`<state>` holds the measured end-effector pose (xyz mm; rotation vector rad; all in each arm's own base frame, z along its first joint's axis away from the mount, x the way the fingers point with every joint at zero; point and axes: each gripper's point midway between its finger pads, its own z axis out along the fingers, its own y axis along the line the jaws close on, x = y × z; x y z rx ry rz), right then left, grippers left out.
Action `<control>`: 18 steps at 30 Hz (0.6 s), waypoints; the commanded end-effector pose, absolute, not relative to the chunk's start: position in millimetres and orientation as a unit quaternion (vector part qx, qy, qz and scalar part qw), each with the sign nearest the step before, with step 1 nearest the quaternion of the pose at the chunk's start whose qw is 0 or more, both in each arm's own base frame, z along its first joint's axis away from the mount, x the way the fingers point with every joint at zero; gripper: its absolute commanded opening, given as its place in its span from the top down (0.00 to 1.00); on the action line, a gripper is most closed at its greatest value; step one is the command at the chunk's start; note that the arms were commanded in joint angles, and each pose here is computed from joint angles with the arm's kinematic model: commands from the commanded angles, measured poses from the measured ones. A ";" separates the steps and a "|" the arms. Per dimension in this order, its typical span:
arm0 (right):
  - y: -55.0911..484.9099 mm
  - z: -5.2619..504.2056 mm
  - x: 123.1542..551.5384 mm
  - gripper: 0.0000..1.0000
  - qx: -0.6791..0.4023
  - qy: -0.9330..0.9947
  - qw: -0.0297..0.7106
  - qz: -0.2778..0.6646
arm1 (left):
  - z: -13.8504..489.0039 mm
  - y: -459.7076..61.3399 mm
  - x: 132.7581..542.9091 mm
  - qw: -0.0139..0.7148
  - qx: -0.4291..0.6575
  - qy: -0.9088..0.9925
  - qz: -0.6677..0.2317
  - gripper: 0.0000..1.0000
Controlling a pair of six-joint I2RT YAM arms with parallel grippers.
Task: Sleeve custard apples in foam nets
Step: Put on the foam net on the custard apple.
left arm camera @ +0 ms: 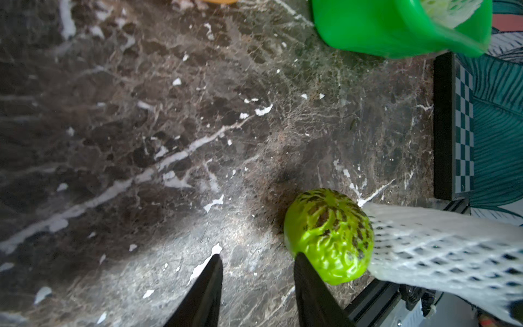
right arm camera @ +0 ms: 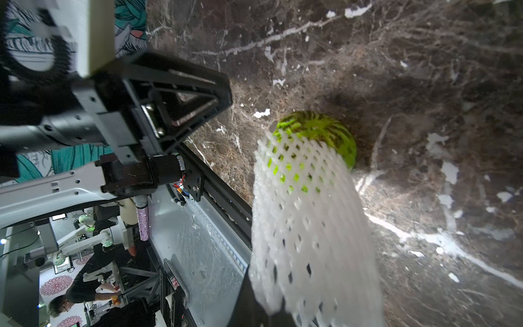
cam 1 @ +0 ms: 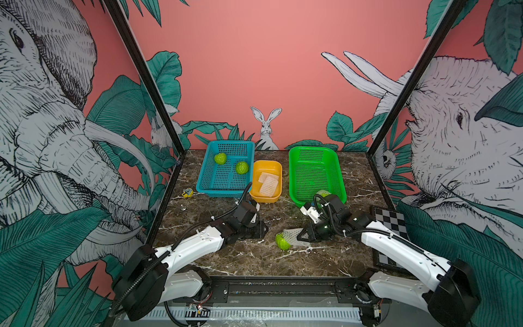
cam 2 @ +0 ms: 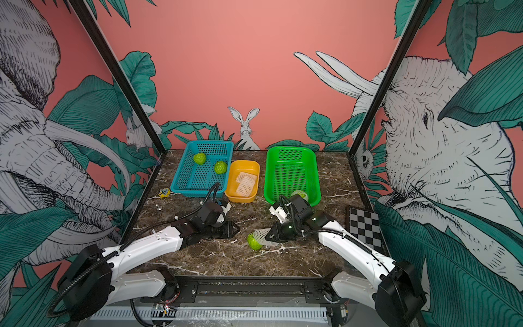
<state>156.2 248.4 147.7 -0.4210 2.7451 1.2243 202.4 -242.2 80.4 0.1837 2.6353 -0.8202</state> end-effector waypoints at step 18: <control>236.9 126.1 180.4 1.00 -0.162 0.934 0.076 0.308 | 67.2 -273.0 180.0 0.130 0.098 0.931 -0.327 0.67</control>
